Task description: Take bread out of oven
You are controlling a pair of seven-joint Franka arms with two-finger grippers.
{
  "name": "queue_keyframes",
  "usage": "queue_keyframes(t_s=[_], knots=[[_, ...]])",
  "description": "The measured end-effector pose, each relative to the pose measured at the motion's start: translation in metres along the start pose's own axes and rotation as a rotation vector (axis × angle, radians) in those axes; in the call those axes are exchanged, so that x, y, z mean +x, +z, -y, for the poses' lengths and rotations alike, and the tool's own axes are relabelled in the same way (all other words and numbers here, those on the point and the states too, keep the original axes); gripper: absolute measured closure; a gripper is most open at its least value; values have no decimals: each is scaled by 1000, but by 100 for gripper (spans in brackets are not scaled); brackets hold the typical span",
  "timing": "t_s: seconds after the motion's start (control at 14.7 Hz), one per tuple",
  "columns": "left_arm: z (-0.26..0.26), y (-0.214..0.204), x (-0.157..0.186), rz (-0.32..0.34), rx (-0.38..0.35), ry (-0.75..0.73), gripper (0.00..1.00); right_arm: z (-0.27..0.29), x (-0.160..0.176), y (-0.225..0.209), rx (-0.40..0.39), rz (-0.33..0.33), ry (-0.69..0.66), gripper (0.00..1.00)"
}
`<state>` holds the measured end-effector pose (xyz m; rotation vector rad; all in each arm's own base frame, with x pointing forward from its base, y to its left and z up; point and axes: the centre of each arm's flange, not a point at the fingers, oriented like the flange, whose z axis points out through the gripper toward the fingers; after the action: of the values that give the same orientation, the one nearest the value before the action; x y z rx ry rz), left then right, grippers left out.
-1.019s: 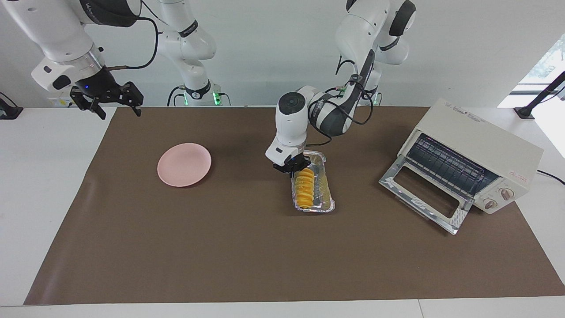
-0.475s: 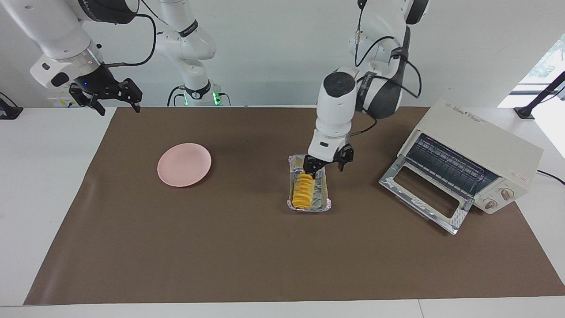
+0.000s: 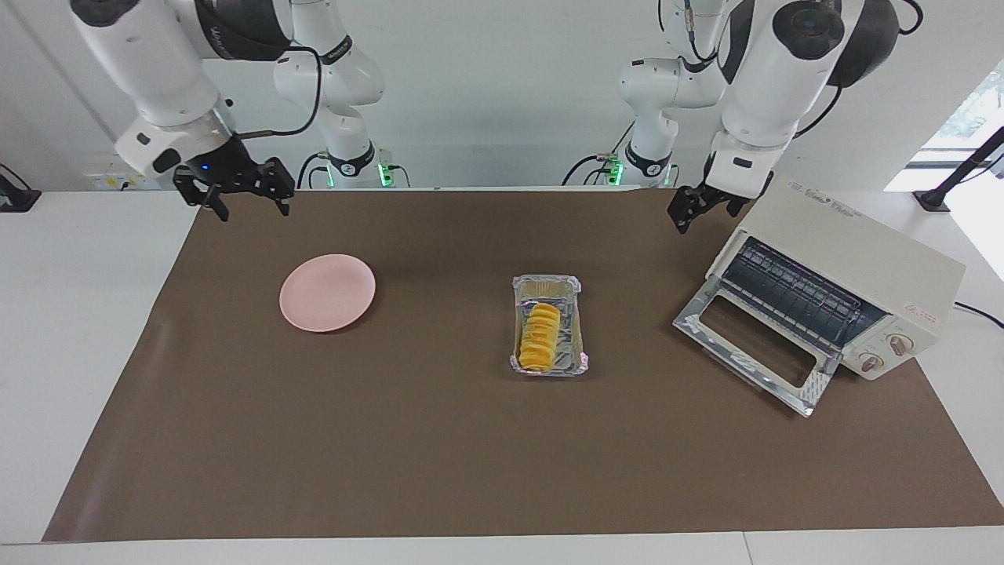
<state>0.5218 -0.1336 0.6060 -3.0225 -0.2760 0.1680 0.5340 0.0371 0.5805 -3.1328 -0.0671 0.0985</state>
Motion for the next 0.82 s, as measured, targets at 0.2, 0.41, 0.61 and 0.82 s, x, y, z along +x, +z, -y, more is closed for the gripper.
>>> queue_keyframes(t_s=[0.2,0.41,0.61,0.82], knots=[[41,-17,-13,26,5,55,0,88,9,30,0,-42,45,0],[70,-14,-13,67,2,94,0,154,28,73,16,-76,98,0],[75,-11,-9,67,-11,132,0,257,44,138,24,-61,174,0],[72,-3,-3,84,-26,136,0,336,58,192,8,-38,239,0]])
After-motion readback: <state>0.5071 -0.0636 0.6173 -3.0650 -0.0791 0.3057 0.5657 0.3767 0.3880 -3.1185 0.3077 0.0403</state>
